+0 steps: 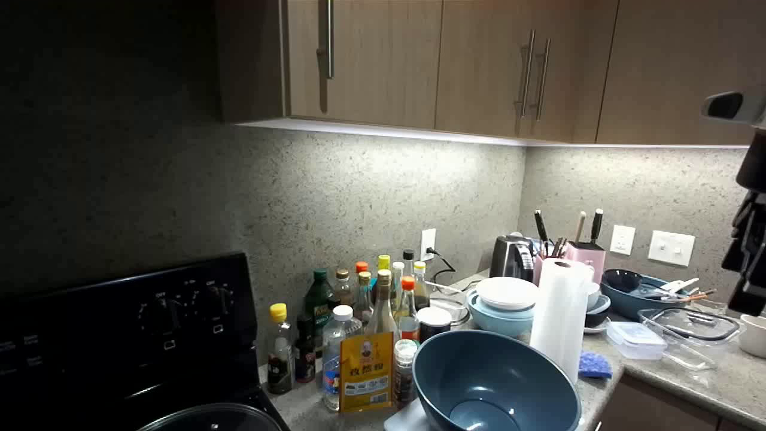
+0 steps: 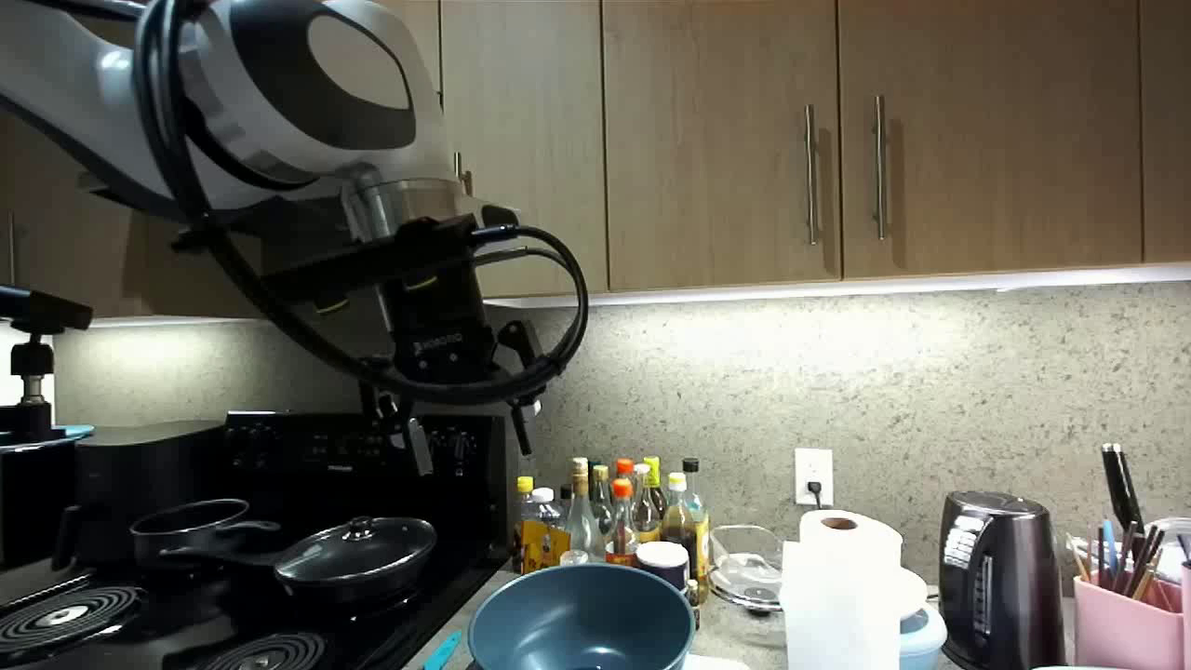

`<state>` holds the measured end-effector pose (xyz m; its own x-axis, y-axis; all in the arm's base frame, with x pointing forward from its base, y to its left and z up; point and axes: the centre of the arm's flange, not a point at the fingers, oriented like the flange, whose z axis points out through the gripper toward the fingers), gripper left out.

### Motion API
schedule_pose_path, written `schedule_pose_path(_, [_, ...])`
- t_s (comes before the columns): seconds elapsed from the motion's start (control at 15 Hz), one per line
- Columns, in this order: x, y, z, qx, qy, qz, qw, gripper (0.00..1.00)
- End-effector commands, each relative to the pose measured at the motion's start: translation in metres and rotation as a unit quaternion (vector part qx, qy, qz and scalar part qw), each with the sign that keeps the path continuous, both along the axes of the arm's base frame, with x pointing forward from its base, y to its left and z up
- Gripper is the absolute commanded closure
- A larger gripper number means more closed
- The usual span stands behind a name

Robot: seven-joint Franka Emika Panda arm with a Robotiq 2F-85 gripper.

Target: Place the paper towel roll and blue sponge in the blue bowl on the left

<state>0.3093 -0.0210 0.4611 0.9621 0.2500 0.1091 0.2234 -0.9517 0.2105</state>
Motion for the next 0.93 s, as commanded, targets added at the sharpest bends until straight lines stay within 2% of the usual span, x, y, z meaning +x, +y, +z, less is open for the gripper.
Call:
schedule_pose_path(0.0, [0.0,0.0,0.0,0.0,0.0,0.0,1.0,0.0])
schedule_pose_path(0.53, [0.014,-0.027,0.001,0.032,0.002,-0.017,0.9994,0.0])
schedule_pose_path(0.67, [0.016,-0.038,-0.001,0.059,0.015,-0.015,0.998,0.0])
schedule_pose_path(0.87, [0.019,-0.059,0.002,0.079,0.02,-0.006,0.9967,0.0])
